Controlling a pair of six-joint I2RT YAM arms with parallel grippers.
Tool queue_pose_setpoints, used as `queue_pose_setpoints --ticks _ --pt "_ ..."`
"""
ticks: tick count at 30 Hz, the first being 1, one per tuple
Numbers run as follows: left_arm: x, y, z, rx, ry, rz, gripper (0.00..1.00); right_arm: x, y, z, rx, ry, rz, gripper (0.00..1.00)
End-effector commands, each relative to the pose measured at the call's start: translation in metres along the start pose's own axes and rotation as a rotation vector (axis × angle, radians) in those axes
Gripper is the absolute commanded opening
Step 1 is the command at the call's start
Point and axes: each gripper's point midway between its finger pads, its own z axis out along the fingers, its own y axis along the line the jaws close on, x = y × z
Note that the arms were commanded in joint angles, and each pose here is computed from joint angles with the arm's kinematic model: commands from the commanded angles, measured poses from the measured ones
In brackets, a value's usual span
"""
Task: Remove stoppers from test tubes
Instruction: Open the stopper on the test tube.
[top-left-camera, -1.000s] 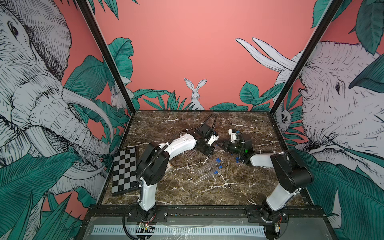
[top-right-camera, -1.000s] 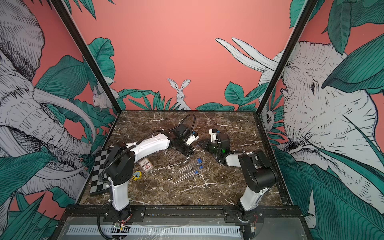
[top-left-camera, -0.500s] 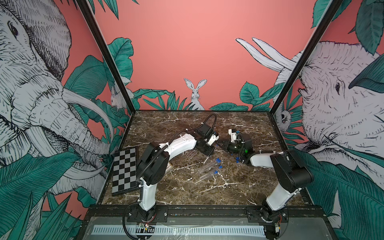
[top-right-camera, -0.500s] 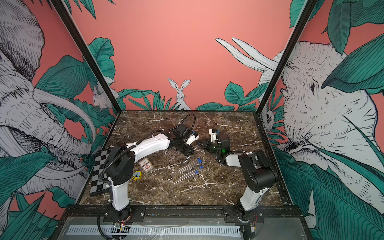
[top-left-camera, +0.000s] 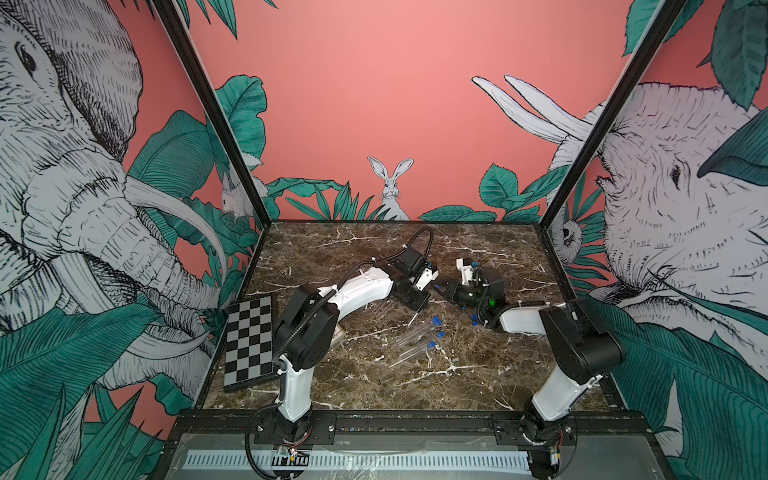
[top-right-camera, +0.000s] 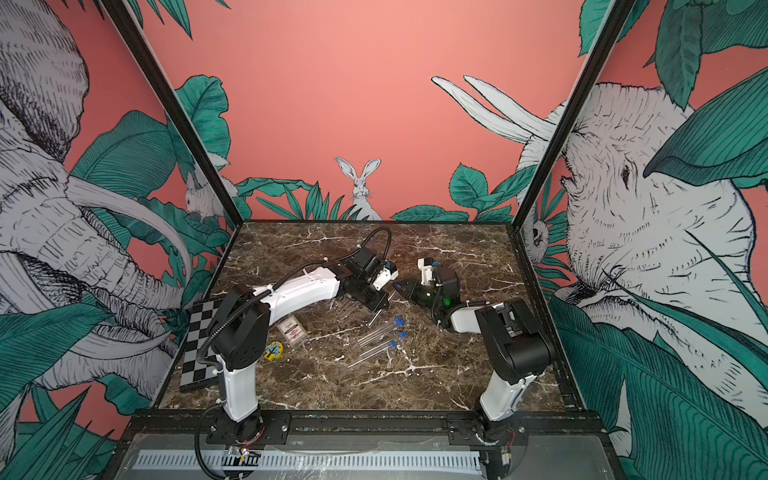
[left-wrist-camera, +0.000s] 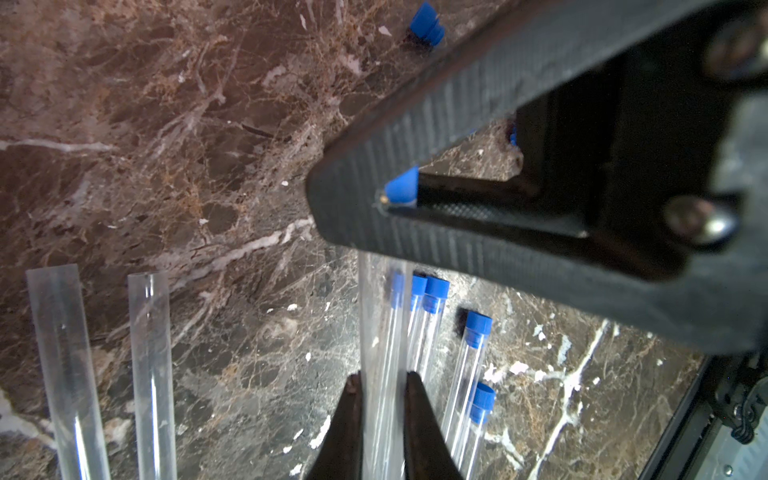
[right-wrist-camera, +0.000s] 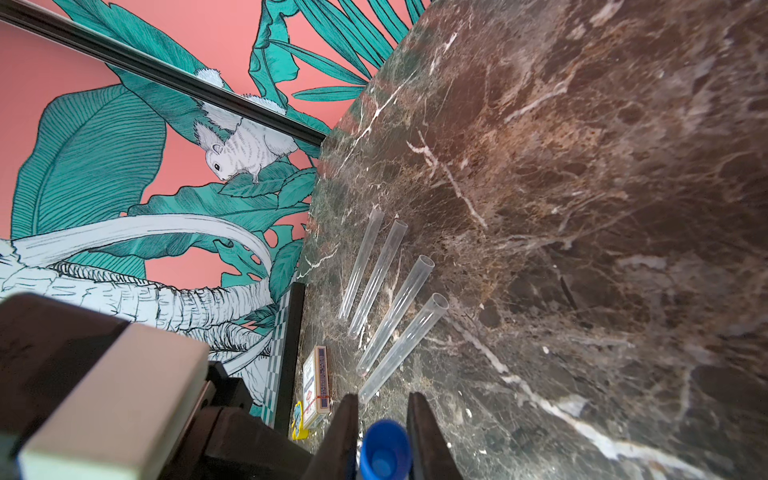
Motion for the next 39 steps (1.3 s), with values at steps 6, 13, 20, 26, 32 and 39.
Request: queue_pose_setpoints --ticks 6,13,20,26,32,39 --pt "-0.007 -0.006 -0.019 -0.009 -0.040 0.030 0.05 -0.005 0.012 0.002 -0.047 -0.017 -0.015 0.10" --pt "-0.003 0.001 -0.022 -0.046 -0.023 0.052 0.04 -0.010 0.019 -0.001 -0.063 -0.031 -0.025 0.05" --pt "0.005 0.016 -0.026 -0.073 -0.001 0.043 0.03 -0.014 0.020 -0.007 -0.045 -0.052 -0.046 0.04" --pt "0.012 0.024 -0.028 -0.096 0.016 0.040 0.02 -0.027 0.029 -0.013 -0.057 -0.103 -0.070 0.04" --pt "0.022 0.027 -0.024 -0.105 0.050 0.038 0.01 -0.042 0.047 -0.020 -0.119 -0.168 -0.096 0.04" --pt "0.030 0.033 -0.022 -0.125 0.069 0.036 0.01 -0.048 0.045 -0.025 -0.089 -0.194 -0.118 0.04"
